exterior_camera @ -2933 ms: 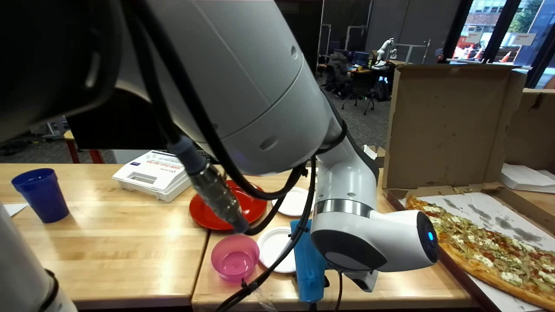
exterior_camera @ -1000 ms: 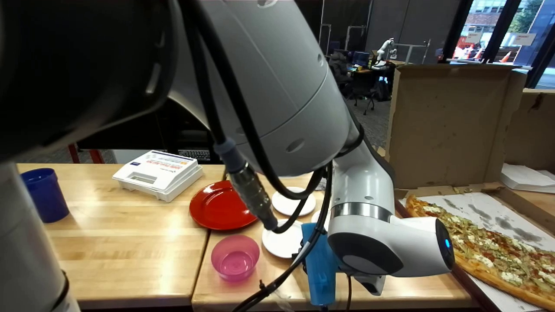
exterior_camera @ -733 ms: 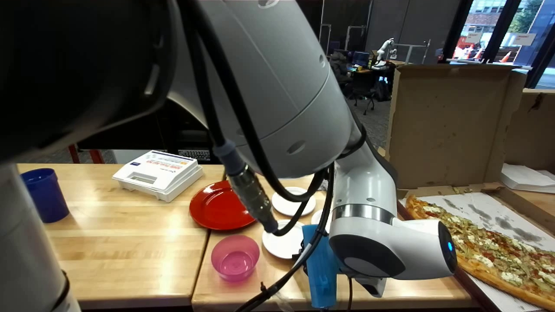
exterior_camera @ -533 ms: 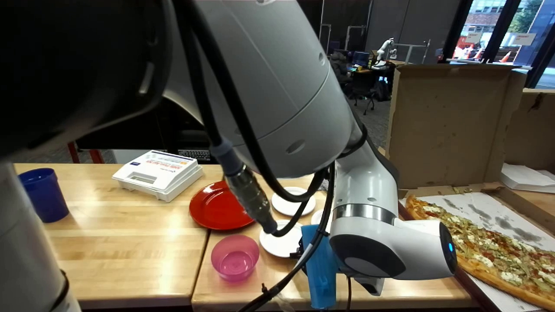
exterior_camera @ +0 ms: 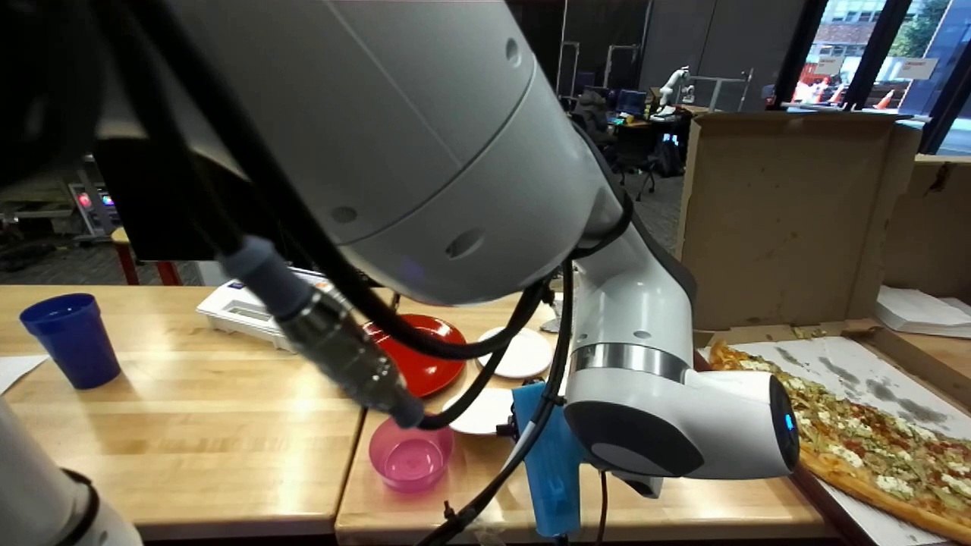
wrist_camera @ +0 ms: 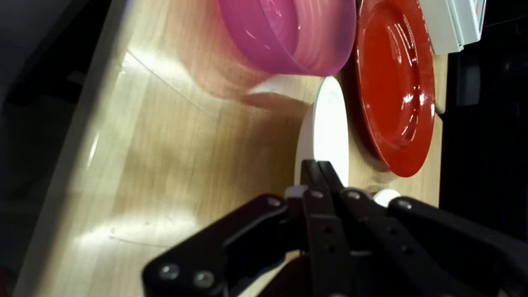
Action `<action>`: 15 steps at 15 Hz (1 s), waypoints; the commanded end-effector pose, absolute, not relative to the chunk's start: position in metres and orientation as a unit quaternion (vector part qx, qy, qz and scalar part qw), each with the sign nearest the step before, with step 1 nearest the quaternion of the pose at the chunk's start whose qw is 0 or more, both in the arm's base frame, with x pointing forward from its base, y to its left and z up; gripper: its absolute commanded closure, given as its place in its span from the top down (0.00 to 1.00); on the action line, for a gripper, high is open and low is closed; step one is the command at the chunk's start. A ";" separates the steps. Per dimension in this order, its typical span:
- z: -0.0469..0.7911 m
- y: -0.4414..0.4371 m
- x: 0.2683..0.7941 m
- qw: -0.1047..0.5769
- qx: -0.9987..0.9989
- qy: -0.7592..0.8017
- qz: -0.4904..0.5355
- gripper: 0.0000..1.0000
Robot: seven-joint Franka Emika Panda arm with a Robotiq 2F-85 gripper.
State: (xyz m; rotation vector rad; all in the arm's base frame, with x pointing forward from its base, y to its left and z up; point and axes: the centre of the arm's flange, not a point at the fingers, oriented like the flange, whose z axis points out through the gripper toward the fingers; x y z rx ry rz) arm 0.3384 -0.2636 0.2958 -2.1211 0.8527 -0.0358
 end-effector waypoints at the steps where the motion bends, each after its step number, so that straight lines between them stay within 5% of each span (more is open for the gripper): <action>1: 0.326 -0.238 0.316 0.408 -0.852 0.324 -0.053 0.01; 15: 0.390 -0.127 0.314 0.339 -0.871 0.318 -0.156 0.01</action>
